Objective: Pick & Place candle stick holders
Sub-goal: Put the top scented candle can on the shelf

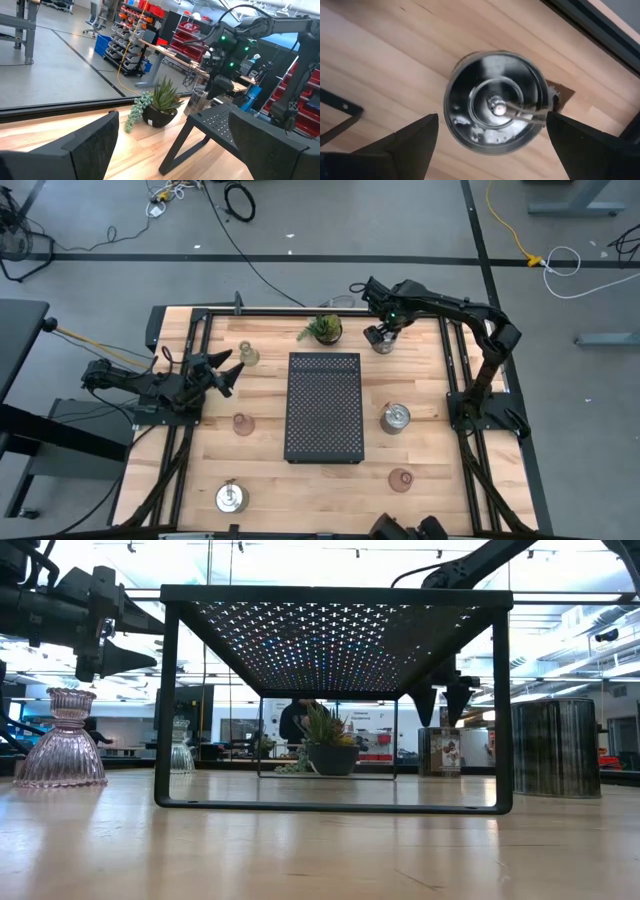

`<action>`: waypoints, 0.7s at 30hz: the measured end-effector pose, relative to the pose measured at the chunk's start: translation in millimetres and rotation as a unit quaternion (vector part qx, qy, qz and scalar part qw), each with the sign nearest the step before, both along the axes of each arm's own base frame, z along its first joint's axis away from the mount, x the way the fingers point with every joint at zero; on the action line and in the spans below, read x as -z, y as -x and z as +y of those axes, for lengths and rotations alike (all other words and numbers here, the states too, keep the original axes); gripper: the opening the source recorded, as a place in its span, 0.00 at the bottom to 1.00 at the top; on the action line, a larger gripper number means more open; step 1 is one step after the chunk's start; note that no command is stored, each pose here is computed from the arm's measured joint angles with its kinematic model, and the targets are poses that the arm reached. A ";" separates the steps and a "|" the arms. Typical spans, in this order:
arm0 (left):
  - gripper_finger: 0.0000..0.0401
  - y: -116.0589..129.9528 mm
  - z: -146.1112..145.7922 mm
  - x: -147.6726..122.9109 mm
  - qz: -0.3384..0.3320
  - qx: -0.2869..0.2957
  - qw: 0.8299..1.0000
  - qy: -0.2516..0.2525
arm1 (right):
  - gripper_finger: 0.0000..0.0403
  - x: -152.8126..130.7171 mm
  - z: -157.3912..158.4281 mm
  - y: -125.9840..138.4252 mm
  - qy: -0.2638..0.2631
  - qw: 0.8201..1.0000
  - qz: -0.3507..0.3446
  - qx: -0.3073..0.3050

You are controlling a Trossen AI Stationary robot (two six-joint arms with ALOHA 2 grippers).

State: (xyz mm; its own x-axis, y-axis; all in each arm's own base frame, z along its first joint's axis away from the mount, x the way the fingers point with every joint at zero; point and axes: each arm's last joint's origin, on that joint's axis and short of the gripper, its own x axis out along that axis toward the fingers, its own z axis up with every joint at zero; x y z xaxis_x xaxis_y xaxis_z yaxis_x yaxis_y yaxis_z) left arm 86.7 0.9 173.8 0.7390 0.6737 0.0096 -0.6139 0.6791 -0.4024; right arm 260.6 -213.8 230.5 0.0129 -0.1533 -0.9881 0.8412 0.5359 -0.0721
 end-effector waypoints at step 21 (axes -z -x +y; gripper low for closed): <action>0.94 0.1 0.0 0.6 0.006 -0.001 1.000 -0.002 | 0.91 -0.4 -10.7 3.4 -0.004 0.999 -0.032 0.004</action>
State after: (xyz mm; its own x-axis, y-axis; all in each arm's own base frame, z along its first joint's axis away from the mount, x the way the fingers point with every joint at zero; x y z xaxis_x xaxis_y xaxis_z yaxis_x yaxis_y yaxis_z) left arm 86.5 0.9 173.3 0.7384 0.6744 0.0043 -0.6190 0.6802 -0.3927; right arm 257.2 -224.5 230.9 0.0741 -0.1462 -0.9865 0.8478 0.5301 -0.0149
